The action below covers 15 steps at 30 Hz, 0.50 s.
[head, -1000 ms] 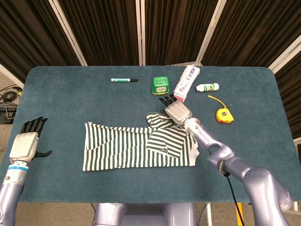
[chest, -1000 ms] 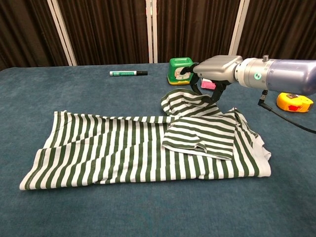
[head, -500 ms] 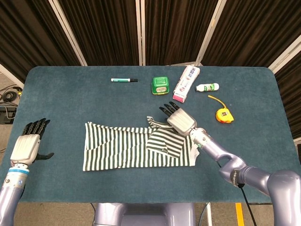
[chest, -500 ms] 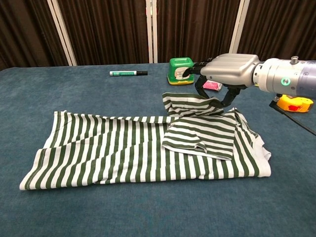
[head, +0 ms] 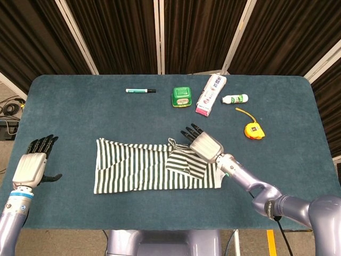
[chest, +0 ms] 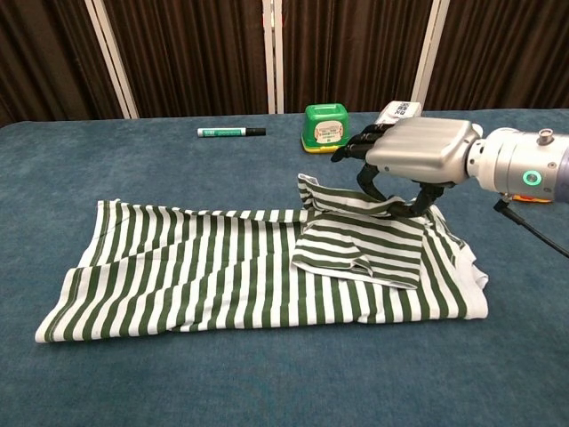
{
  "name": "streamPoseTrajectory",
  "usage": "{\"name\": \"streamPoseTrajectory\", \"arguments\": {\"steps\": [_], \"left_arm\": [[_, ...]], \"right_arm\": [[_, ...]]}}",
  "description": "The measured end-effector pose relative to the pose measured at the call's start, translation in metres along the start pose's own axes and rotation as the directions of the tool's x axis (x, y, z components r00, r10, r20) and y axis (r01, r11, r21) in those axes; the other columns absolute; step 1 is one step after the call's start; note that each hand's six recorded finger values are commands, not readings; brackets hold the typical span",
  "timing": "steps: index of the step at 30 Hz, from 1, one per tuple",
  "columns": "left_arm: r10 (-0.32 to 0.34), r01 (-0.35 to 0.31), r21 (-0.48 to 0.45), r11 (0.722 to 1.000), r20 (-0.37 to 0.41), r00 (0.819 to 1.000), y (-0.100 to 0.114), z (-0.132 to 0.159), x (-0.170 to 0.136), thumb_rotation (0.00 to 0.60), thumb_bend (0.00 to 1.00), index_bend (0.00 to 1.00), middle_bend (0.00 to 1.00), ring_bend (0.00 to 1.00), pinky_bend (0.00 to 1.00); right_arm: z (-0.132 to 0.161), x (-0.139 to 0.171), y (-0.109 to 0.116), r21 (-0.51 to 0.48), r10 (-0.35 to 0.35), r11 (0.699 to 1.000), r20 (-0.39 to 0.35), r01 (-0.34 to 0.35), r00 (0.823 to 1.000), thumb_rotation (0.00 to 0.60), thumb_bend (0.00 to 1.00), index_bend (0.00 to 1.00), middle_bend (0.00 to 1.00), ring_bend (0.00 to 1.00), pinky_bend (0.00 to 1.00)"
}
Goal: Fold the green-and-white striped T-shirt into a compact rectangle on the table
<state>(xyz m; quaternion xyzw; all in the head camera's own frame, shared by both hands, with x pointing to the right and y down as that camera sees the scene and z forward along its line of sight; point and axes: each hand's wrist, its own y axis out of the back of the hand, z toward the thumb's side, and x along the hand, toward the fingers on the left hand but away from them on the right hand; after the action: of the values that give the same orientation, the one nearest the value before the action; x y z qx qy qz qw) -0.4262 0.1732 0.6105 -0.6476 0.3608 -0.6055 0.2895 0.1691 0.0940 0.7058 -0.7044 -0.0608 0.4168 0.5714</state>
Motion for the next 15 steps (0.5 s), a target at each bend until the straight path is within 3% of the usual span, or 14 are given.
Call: {"name": "streamPoseTrajectory", "arguments": {"steps": [15], "left_arm": [[-0.005,0.005,-0.004,1.0,-0.002,1.0,0.0,0.0,0.0,0.6,0.12,0.0,0.0,0.0,0.0]], "right_arm": [[0.033,0.001,-0.018,0.128,0.007,0.992,-0.07,0.002,0.998,0.6,0.36,0.74,0.06,0.0,0.0]]}}
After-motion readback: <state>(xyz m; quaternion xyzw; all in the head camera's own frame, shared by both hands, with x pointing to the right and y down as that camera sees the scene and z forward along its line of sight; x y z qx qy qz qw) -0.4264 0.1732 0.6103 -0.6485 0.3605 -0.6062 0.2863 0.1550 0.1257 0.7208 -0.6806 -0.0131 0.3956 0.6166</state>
